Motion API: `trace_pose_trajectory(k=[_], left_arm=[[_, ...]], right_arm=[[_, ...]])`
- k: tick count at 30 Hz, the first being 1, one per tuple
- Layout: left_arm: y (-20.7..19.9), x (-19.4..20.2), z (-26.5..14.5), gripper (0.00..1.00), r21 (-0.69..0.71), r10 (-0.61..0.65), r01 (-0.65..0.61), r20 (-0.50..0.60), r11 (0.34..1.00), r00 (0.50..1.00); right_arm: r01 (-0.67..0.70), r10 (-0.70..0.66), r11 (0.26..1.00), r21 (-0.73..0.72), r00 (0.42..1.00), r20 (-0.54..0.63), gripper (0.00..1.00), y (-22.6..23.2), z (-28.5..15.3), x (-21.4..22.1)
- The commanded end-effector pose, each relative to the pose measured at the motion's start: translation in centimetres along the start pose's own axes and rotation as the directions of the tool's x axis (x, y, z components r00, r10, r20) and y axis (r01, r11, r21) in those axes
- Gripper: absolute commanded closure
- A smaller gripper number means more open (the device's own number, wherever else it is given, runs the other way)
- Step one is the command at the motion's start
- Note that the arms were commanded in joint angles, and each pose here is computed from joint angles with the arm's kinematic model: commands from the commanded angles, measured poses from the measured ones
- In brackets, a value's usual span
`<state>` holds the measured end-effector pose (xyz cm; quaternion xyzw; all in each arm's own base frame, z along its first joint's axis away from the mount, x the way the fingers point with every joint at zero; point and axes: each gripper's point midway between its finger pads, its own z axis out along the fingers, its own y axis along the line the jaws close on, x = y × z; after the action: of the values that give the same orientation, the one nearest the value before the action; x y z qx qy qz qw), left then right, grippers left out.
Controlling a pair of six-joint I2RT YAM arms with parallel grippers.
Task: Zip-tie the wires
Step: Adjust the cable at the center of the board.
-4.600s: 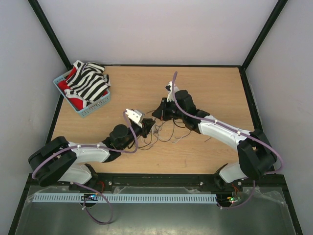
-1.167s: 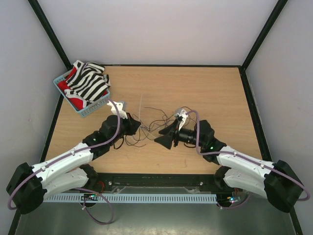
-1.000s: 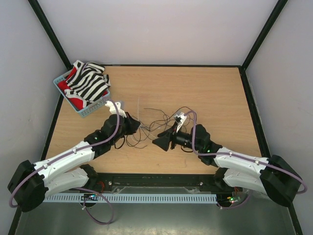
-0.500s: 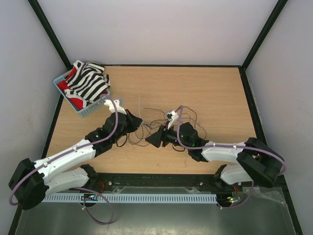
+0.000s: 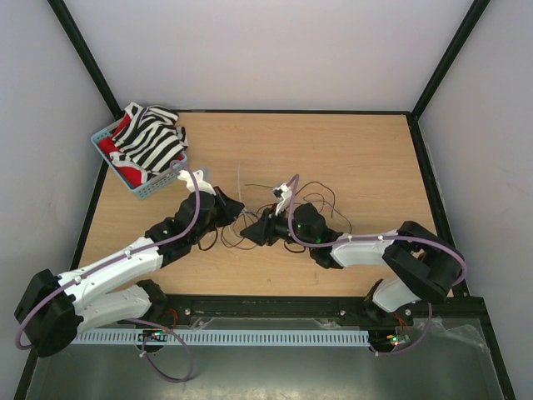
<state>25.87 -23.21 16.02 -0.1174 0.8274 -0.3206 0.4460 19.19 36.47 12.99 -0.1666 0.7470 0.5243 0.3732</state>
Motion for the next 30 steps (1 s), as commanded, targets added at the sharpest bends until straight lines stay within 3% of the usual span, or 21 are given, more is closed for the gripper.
trace_pose_trajectory(k=[1, 5, 8, 25, 26, 30], left_arm=[[-2.2, -1.5, -0.5, 1.00, 0.058, -0.022, 0.020, 0.028, 0.998, 0.999], [-2.0, -1.4, -0.4, 1.00, 0.049, -0.018, 0.017, 0.030, 0.999, 0.999], [-2.0, -1.5, -0.3, 1.00, 0.047, -0.012, 0.010, 0.033, 0.999, 0.999], [-1.8, -2.2, -0.3, 1.00, 0.028, 0.019, -0.021, 0.058, 0.999, 0.998], [-1.8, -2.2, -0.3, 1.00, 0.028, 0.019, -0.021, 0.058, 0.999, 0.998], [-1.7, -2.2, -0.2, 1.00, 0.027, 0.020, -0.021, 0.054, 0.999, 0.998]], right_arm=[[0.019, -0.016, 0.998, -0.060, 0.999, 0.041, 0.66, 1.6, 0.8, -1.3], [0.044, -0.043, 0.998, -0.054, 0.999, 0.026, 0.90, 1.5, 0.6, -0.9], [0.052, -0.052, 0.998, -0.045, 0.999, 0.002, 1.00, 1.3, 0.3, -0.2], [0.125, -0.123, 0.992, 0.018, 0.988, -0.090, 1.00, 0.6, -0.3, 4.0], [0.128, -0.127, 0.992, 0.011, 0.988, -0.093, 0.98, 0.7, -0.2, 4.0], [0.164, -0.170, 0.984, -0.064, 0.979, -0.115, 0.72, 2.2, -0.1, 4.2]])
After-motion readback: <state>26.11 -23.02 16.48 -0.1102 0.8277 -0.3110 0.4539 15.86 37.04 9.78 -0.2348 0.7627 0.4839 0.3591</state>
